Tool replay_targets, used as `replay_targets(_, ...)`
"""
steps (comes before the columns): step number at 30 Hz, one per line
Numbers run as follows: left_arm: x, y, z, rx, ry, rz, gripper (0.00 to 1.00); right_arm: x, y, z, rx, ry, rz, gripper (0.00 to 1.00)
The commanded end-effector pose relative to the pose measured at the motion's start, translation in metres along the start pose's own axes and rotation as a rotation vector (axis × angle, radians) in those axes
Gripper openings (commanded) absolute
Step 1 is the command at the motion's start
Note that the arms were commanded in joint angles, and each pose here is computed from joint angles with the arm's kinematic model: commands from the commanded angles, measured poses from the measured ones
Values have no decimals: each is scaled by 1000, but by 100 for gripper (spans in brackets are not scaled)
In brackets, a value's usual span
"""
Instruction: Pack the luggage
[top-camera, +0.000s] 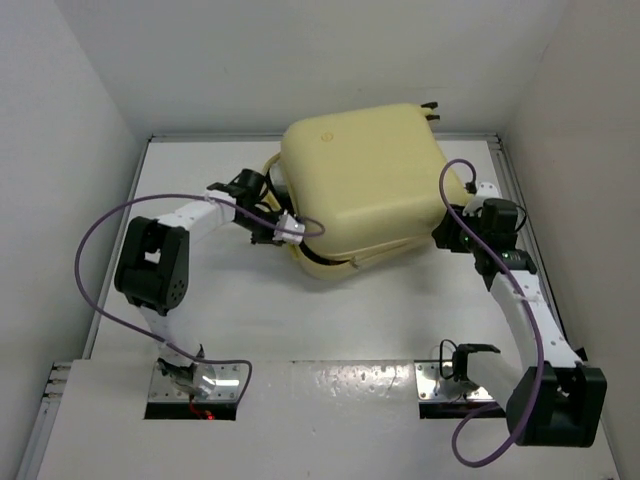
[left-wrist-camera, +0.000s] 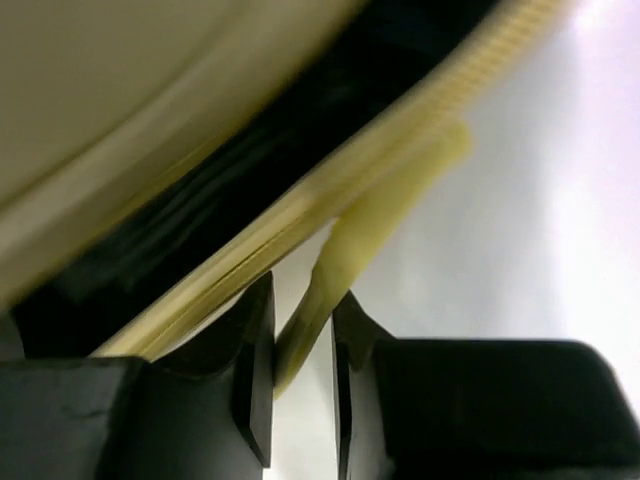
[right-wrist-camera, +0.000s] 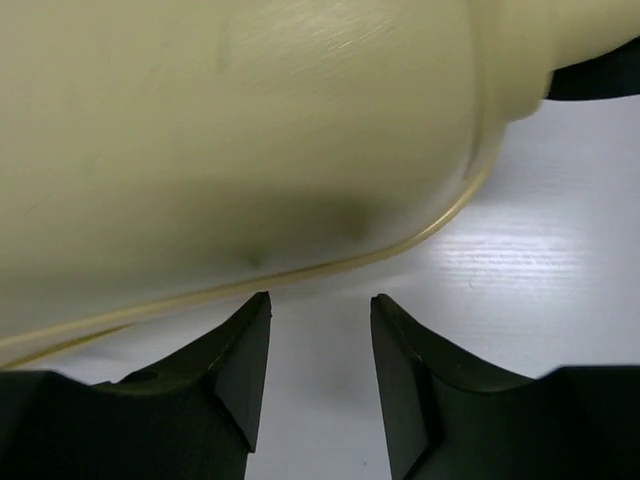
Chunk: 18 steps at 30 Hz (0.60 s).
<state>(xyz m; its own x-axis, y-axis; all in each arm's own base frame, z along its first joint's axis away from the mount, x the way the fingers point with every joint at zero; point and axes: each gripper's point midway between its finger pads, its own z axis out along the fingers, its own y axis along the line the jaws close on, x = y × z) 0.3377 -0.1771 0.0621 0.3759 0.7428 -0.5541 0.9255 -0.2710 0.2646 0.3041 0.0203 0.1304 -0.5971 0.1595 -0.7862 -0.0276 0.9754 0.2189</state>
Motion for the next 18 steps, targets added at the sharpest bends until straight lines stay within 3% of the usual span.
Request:
replay_targets(1, 8, 77, -27, -290, -84, -409, 18, -50, 22, 2, -62, -149, -27, 46)
replay_targets(2, 5, 81, -28, -314, -108, -493, 18, -49, 24, 2, -65, -143, -30, 46)
replay_targets(5, 10, 94, -42, -402, -156, -612, 36, -46, 23, -2, -48, -144, -51, 47)
replay_targets(7, 3, 88, -50, -397, -197, -622, 56, -38, 17, -3, -18, -135, -46, 50)
replay_targets(10, -12, 67, -64, -402, -249, -580, 70, -29, 6, -9, 46, -132, -30, 50)
replay_targets(13, -15, 43, -76, -428, -288, -616, 81, -19, -6, -15, 108, -137, -13, 47)
replay_targets(14, -28, 51, -101, -516, -323, -581, 81, -17, -20, -17, 183, -140, 1, 47)
replay_targets(15, -19, 45, -108, -562, -345, -728, 81, -8, -25, -16, 199, -118, 16, 47)
replay_targets(18, -26, 57, -153, -734, -430, -898, 82, -1, -30, -15, 204, -113, 75, 47)
